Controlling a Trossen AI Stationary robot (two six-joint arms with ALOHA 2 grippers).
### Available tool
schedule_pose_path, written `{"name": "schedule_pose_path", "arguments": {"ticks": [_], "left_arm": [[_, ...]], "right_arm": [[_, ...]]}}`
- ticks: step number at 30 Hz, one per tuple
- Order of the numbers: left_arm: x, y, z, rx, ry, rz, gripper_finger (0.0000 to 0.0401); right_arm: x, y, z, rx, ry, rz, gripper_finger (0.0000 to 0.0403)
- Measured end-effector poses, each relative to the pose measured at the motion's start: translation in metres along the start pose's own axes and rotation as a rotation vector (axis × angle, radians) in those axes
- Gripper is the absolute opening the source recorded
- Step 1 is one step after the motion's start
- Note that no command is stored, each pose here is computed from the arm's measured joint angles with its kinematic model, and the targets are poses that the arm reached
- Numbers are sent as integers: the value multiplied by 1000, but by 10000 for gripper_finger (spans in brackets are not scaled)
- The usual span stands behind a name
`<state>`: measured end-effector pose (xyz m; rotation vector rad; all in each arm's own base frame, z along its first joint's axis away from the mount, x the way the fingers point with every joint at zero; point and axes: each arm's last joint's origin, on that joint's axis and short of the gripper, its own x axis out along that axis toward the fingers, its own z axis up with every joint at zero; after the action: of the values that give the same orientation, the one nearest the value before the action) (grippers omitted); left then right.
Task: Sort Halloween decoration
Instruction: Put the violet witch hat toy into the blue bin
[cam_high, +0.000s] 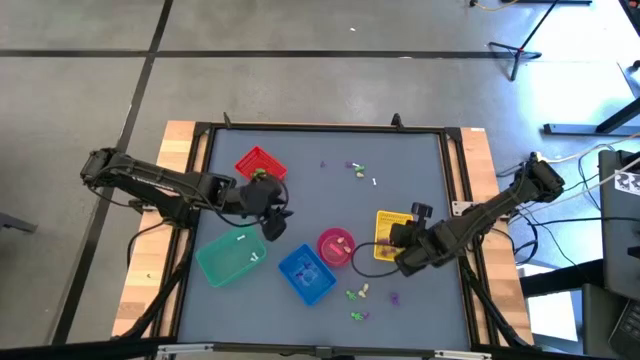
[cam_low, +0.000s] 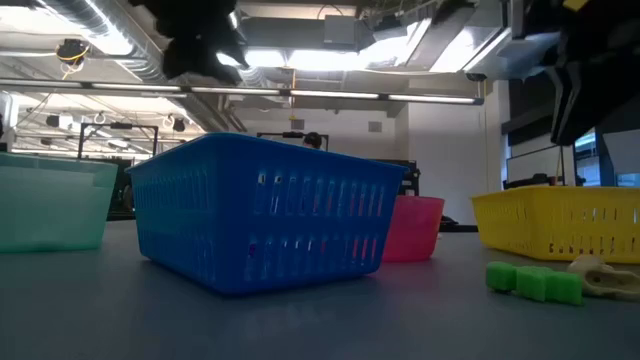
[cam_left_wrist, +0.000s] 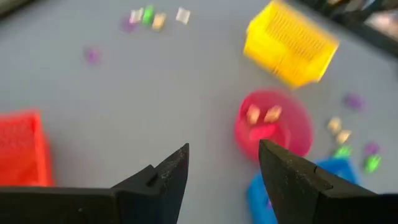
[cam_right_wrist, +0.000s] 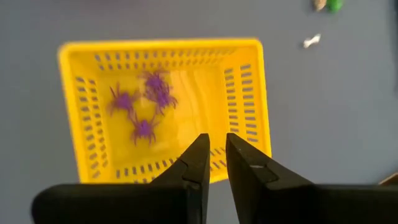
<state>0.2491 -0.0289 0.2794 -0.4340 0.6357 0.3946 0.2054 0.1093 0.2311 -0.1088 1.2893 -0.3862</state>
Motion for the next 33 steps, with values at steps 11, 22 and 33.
{"name": "schedule_pose_path", "arguments": {"ticks": [11,22,33], "left_arm": [[3,4,46,62,-347,-91,178],[61,21,81,65,-516,-188,178],[131,55,130,77,-369,-238,178]], "right_arm": [[3,-17,6,-220,6,-14,51],[-36,-52,-7,-307,-194,7,51],[-69,-88,-30,-256,-391,52,51]]}}
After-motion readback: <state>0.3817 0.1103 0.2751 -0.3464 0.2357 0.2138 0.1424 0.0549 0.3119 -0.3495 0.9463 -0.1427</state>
